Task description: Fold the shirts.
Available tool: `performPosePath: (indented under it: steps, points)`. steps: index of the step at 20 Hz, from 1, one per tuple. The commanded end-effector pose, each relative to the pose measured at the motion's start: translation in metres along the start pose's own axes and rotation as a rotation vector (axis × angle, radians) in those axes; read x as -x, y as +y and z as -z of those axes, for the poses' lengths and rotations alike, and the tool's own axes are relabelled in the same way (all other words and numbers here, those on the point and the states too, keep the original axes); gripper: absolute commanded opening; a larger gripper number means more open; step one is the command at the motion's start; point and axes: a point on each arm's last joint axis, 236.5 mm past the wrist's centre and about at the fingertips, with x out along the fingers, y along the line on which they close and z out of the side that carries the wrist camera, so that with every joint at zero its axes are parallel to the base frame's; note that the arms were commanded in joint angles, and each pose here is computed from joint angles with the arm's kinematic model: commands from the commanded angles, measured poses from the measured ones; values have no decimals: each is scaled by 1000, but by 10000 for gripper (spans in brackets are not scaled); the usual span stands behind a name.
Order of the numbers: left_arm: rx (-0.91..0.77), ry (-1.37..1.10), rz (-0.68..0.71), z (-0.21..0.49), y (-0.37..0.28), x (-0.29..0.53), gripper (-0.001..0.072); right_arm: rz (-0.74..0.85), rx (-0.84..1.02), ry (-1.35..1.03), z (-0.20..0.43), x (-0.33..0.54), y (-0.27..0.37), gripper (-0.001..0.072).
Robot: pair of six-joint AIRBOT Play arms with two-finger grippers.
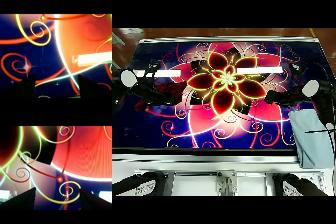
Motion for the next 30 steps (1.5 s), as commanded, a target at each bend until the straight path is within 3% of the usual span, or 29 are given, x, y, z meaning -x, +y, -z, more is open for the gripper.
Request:
performPosePath:
  steps: [1,30]
  points:
    - [1,0,-1,0,0,0,606,-1,1,0,0,0,1,667]
    - [12,-66,-12,-26,6,-23,606,-42,-14,31,7,0,10,667]
